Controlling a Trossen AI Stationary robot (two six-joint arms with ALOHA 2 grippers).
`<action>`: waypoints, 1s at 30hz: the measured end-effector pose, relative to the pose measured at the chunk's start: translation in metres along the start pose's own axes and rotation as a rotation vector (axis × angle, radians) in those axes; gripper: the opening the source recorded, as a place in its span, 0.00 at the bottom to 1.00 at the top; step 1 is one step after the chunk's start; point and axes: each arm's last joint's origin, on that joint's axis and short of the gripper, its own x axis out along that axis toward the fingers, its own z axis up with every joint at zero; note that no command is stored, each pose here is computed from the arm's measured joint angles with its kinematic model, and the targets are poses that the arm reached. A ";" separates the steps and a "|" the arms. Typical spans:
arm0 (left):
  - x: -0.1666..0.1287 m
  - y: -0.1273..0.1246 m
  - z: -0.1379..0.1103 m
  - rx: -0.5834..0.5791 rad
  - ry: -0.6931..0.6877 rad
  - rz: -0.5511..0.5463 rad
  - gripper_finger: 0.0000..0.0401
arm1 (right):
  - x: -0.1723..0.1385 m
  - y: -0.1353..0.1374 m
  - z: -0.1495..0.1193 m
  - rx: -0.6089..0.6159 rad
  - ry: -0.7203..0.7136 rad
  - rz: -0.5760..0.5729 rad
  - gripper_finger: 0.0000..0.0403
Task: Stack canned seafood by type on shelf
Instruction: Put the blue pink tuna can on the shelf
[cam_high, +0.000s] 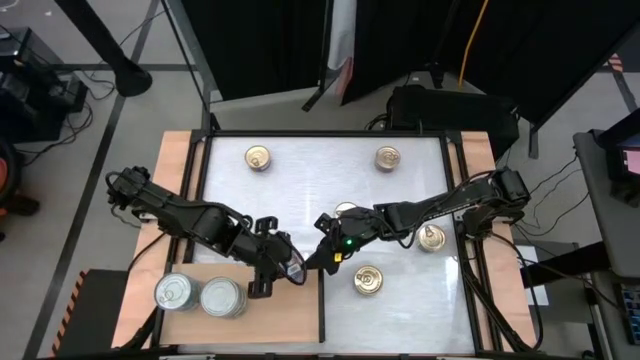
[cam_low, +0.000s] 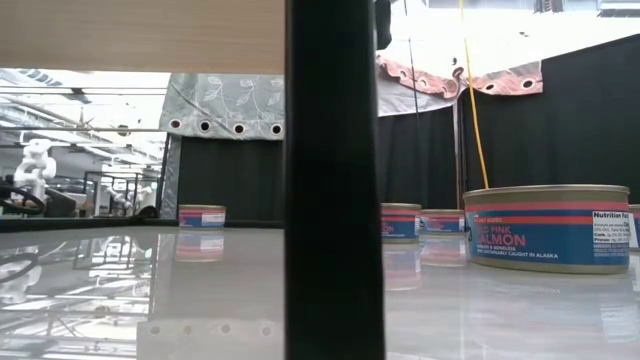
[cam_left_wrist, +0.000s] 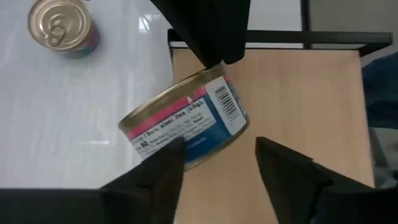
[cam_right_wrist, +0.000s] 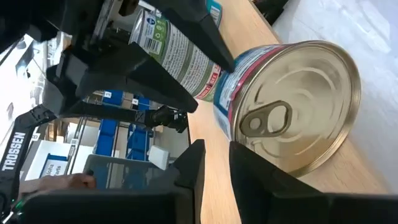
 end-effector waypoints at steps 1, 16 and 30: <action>0.000 0.000 0.000 0.000 0.002 -0.007 0.47 | 0.000 0.000 0.000 -0.003 0.001 0.000 0.15; 0.005 -0.004 0.004 -0.001 -0.018 -0.056 0.20 | 0.001 -0.001 0.000 -0.139 -0.005 0.001 0.08; 0.019 -0.009 0.006 -0.074 -0.024 -0.094 0.20 | 0.001 -0.010 0.006 -0.145 -0.086 -0.099 0.08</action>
